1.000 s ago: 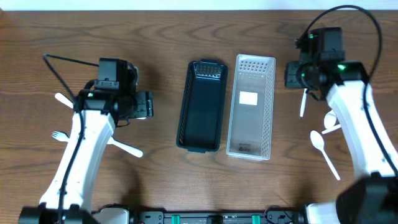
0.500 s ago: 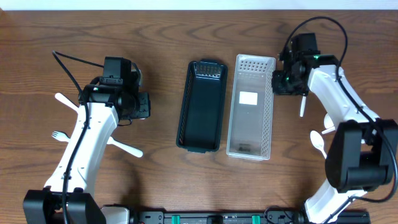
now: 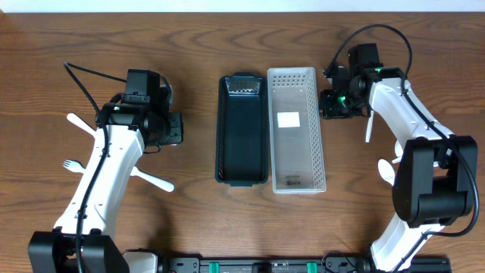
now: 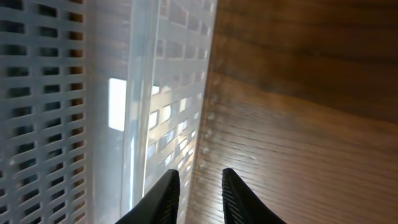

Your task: Pack container

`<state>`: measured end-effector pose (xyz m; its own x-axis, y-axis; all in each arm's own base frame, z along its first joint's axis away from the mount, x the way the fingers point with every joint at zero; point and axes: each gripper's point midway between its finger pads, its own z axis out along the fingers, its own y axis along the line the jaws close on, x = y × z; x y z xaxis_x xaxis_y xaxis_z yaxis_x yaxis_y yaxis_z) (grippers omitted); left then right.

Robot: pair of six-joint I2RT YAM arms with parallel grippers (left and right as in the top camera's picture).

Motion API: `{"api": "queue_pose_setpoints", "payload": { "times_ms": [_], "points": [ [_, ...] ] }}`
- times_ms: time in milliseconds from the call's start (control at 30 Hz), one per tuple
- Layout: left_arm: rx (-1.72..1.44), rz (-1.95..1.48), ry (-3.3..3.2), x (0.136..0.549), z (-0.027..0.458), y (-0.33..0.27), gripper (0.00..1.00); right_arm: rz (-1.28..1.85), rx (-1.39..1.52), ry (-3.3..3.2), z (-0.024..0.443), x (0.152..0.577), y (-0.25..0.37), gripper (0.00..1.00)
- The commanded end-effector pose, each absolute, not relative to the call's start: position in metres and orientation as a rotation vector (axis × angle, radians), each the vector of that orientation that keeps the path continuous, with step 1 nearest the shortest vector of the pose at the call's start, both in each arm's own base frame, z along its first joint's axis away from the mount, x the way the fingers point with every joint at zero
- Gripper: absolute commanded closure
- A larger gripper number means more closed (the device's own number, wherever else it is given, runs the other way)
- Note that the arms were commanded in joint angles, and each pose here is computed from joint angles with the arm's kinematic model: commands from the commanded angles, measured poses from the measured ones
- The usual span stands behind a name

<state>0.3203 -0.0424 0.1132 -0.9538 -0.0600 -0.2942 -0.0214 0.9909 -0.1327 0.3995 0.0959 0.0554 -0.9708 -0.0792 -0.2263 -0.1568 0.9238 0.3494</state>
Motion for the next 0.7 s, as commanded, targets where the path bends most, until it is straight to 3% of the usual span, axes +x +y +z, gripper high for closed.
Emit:
{"api": "queue_pose_setpoints", "payload": {
  "times_ms": [0, 100, 167, 267, 433, 500, 667],
  "points": [
    [-0.046, -0.179, 2.823, 0.324, 0.117, -0.043, 0.61, 0.645, -0.259, 2.833, 0.063, 0.401, 0.112, 0.74],
    [-0.046, -0.179, 2.823, 0.324, 0.117, -0.043, 0.6, 0.626, -0.254, 2.837, 0.062, 0.402, 0.109, 0.71],
    [-0.046, -0.179, 2.823, 0.324, 0.117, -0.043, 0.43, 0.532, -0.204, 2.853, 0.059, 0.406, 0.097, 0.55],
    [-0.045, -0.18, 2.818, 0.324, 0.119, -0.043, 0.36, 0.342, -0.017, 2.875, 0.059, 0.415, 0.068, 0.5],
    [-0.039, -0.186, 2.741, 0.325, 0.143, -0.043, 0.27, 0.086, 0.1, 2.803, 0.114, 0.439, 0.023, 0.35],
    [-0.035, -0.19, 2.689, 0.324, 0.159, -0.043, 0.23, 0.012, 0.131, 2.757, 0.144, 0.449, 0.009, 0.24],
    [-0.026, -0.2, 2.566, 0.314, 0.197, -0.042, 0.16, -0.035, 0.206, 2.688, 0.181, 0.46, -0.011, 0.21]
  ]
}}
